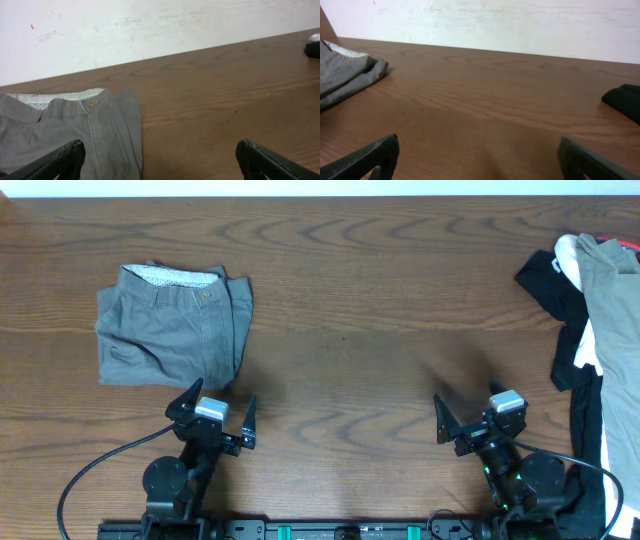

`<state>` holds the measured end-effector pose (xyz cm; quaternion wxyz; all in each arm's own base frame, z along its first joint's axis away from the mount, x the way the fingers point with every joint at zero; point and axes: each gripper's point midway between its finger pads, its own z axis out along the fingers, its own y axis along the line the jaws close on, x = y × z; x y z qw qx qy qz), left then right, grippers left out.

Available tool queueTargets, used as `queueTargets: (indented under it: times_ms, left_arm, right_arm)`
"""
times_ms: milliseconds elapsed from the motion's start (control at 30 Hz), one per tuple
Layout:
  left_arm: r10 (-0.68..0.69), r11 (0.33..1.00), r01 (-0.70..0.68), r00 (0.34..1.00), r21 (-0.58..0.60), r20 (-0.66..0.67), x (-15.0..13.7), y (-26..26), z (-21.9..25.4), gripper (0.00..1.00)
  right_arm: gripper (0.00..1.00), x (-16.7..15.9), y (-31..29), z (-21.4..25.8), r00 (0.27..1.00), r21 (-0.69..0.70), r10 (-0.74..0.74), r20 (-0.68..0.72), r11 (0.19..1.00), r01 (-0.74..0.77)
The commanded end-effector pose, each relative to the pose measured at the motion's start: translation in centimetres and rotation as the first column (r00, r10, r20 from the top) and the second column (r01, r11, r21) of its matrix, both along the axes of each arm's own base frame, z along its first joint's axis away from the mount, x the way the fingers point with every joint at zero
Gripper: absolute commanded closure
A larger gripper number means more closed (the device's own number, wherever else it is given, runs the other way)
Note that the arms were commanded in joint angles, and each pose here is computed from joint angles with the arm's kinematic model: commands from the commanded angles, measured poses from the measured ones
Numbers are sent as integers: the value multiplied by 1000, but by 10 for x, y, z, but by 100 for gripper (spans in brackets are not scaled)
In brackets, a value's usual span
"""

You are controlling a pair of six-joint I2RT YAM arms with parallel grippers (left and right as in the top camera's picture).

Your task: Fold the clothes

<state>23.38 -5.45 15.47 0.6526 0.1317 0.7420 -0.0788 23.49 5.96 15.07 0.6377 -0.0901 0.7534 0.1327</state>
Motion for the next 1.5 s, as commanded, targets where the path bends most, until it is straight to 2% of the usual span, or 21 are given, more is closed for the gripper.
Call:
queueTargets:
  times_ms: [0, 1033, 1200, 1367, 1467]
  left_arm:
    - [2, 1000, -2, 999, -9, -33, 0, 0, -14, 2]
    - [2, 1000, -2, 999, -10, -34, 0, 0, -14, 2]
    - [12, 996, -17, 998, -88, -63, 0, 0, -15, 2]
    - [24, 975, -48, 993, -217, -112, 0, 0, -11, 2]
    - [21, 972, -43, 995, -230, -97, 0, -1, 9, 2]
  right_arm:
    - [1, 0, 1, -3, 1000, -13, 4, -2, 1000, -4]
    - [1, 1, 1, 0, 1000, -11, 4, 9, 1000, -4]
    - [1, 4, -8, 6, 998, -16, -51, 38, 999, 52]
    - [1, 1, 6, 23, 995, 13, 32, 96, 999, -34]
    - [1, 0, 7, 32, 994, 39, 34, 103, 999, -38]
